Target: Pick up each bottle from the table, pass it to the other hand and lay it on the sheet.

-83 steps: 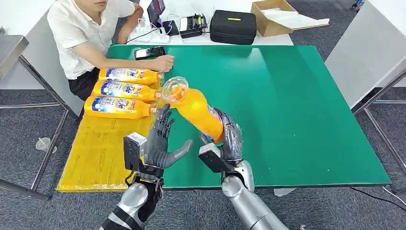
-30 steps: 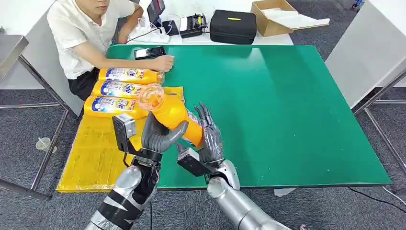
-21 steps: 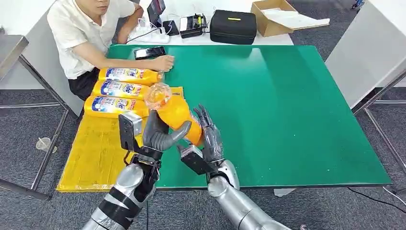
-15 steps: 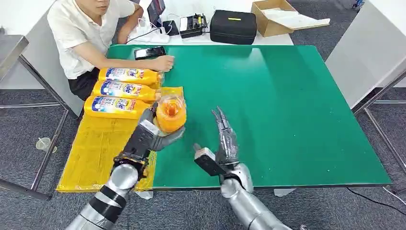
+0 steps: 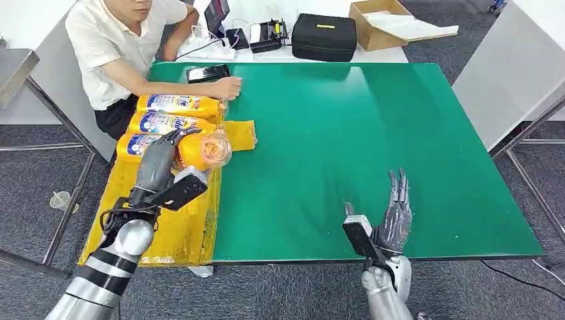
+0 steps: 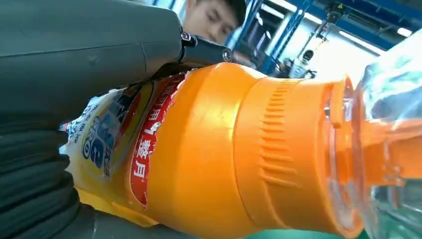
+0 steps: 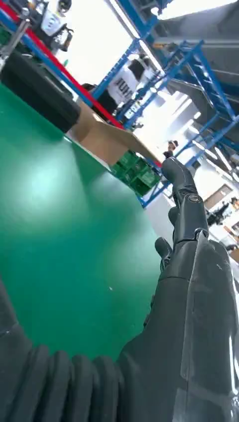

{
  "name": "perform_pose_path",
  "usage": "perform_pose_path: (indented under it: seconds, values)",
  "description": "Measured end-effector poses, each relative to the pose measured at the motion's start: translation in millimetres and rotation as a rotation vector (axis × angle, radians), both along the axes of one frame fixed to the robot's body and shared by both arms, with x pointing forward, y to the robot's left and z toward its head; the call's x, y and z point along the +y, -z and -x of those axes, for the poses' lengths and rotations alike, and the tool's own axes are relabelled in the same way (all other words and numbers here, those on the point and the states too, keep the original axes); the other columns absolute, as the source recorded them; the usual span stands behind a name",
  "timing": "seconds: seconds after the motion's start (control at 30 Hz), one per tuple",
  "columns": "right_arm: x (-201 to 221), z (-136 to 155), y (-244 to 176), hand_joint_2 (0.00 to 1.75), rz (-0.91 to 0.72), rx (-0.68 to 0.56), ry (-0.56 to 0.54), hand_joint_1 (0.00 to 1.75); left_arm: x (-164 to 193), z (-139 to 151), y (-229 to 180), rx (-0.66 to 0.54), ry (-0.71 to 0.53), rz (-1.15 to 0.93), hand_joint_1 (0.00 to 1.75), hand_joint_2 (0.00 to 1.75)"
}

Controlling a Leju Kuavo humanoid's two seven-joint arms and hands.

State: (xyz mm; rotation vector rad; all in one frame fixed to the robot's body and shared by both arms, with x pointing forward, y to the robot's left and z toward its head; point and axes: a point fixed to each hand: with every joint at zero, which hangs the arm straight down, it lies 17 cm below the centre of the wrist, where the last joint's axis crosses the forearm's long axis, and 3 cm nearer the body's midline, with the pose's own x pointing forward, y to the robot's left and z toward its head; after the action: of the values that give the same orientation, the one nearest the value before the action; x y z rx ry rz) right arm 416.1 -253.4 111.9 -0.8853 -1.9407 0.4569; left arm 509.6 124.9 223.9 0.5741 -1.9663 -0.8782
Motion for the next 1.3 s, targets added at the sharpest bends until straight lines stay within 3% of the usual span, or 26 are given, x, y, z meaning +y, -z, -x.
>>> perform_pose_path:
  seconds: [0.13, 0.3, 0.93, 1.3]
  values:
    - [-4.7, 1.8, -5.4, 0.00, -0.027, -0.015, 0.014, 0.00, -0.4, -14.0, 12.8, 0.025, -0.007, -0.187, 1.75, 1.75]
    - [1.9, -2.9, -12.0, 0.00, -0.098, -0.030, -0.001, 0.00, -14.2, -31.8, 65.7, 0.141, 0.053, -0.480, 1.75, 1.75]
    - [29.2, -7.7, -11.3, 0.00, -0.209, -0.019, -0.079, 0.00, -10.6, -42.1, 146.6, 0.414, 0.082, -0.626, 1.75, 1.75]
    - [31.6, -7.0, -7.9, 0.00, -0.206, -0.010, -0.094, 0.00, -10.9, -44.7, 151.2, 0.444, 0.080, -0.639, 1.75, 1.75]
